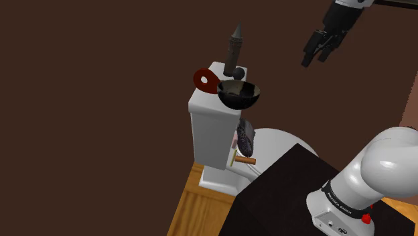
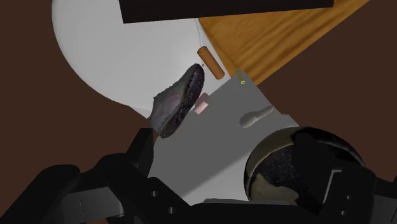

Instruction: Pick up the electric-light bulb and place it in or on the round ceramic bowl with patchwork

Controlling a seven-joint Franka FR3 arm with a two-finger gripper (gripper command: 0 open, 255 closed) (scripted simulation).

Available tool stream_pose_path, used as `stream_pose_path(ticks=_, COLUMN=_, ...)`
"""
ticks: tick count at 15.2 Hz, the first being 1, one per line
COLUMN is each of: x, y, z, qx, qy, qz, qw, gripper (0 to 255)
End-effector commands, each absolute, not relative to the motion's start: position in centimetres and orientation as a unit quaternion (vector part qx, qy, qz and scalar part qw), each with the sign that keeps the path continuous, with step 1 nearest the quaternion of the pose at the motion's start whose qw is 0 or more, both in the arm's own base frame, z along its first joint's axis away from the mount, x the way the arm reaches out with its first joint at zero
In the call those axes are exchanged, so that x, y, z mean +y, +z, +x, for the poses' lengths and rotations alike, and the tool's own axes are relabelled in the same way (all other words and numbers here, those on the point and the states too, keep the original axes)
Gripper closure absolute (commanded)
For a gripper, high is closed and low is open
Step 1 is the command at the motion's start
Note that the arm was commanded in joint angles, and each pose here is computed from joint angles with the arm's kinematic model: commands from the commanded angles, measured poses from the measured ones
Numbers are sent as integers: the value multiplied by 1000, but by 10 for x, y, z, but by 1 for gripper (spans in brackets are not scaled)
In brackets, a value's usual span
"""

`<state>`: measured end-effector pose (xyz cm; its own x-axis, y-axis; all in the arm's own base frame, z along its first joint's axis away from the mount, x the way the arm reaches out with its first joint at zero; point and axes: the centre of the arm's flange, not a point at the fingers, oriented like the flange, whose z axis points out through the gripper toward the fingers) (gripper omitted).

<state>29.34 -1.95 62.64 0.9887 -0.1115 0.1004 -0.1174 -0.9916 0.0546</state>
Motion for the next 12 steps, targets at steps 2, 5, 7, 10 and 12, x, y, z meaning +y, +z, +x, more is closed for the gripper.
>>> stream_pose_path(ticks=2, x=-19, y=622, z=307, qx=-60, qy=45, qz=997, qw=31, gripper=0)
stream_pose_path(ticks=5, x=-18, y=610, z=348, qx=-67, qy=34, qz=997, qw=33, gripper=0)
stream_pose_path(ticks=7, x=-17, y=601, z=375, qx=-72, qy=27, qz=996, qw=34, gripper=0)
stream_pose_path(ticks=10, x=-17, y=587, z=415, qx=-80, qy=16, qz=996, qw=36, gripper=0)
stream_pose_path(ticks=12, x=-18, y=577, z=442, qx=-85, qy=9, qz=996, qw=37, gripper=0)
